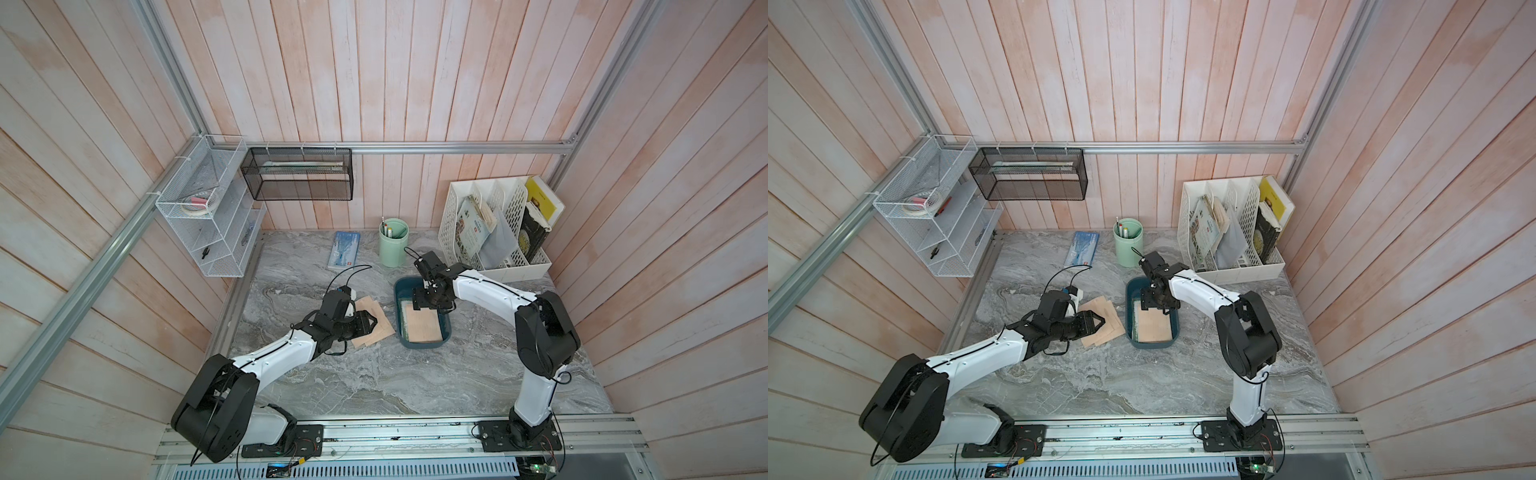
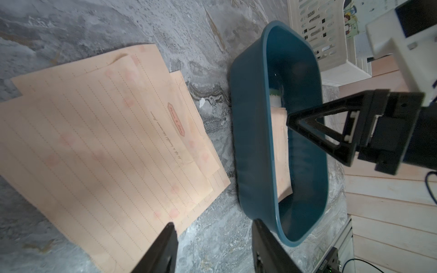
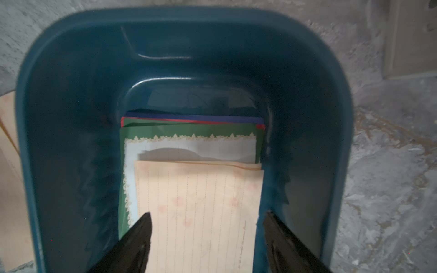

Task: Take out the stationery paper from the storage box
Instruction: Pick up the stationery paper from the storage box.

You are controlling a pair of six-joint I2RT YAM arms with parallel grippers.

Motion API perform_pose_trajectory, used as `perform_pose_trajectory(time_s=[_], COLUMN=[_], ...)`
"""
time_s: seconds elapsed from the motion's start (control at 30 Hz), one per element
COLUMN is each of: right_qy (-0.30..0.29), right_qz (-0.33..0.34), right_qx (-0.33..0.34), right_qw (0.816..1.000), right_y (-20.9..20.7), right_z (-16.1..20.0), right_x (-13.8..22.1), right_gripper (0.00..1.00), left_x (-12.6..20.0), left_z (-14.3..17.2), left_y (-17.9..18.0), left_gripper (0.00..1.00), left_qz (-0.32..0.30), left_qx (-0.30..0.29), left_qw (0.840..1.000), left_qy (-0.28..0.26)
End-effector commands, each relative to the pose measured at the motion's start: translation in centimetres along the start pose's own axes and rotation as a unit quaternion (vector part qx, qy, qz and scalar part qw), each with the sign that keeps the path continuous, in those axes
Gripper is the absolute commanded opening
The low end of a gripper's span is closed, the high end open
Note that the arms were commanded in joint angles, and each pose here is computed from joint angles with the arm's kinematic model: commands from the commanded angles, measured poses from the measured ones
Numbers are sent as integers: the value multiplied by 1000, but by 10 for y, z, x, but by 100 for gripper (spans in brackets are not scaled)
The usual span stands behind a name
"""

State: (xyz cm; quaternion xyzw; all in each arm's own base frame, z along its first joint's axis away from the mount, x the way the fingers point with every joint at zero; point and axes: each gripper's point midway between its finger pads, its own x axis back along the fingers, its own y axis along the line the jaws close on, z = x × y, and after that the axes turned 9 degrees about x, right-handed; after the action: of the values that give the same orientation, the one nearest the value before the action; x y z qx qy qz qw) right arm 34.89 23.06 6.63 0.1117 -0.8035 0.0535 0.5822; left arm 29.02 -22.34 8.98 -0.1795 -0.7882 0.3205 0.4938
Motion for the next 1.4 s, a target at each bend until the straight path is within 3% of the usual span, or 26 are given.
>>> perform_pose_trajectory(time_s=[0.0,0.37,0.8,0.93,1.1,1.37], right_qy=[0,36,70,67,57,45], right_qz=[8,60,36,38,44,71], right_qx=[-43,-46,-44,-47,-49,-40], right_qw=[999,997,996,996,996,996], right_y=[-1,-13,-5,-8,-13,-21], right_z=[13,27,48,49,45,33], right_x=[-2,-27,-67,-67,-60,-42], right_gripper=[76,78,79,69,43,26], left_x=[-1,-3,-3,-3,-4,-5], left_z=[-4,1,2,3,4,4], left_y=[-11,-9,-5,-3,-1,-1], left_gripper=[54,54,54,54,54,54], left_qz=[22,23,10,7,6,7], left_qx=[-18,-20,-20,-19,-18,-17], left_qw=[1000,999,1000,1000,1000,1000], left_qy=[3,12,15,17,17,20])
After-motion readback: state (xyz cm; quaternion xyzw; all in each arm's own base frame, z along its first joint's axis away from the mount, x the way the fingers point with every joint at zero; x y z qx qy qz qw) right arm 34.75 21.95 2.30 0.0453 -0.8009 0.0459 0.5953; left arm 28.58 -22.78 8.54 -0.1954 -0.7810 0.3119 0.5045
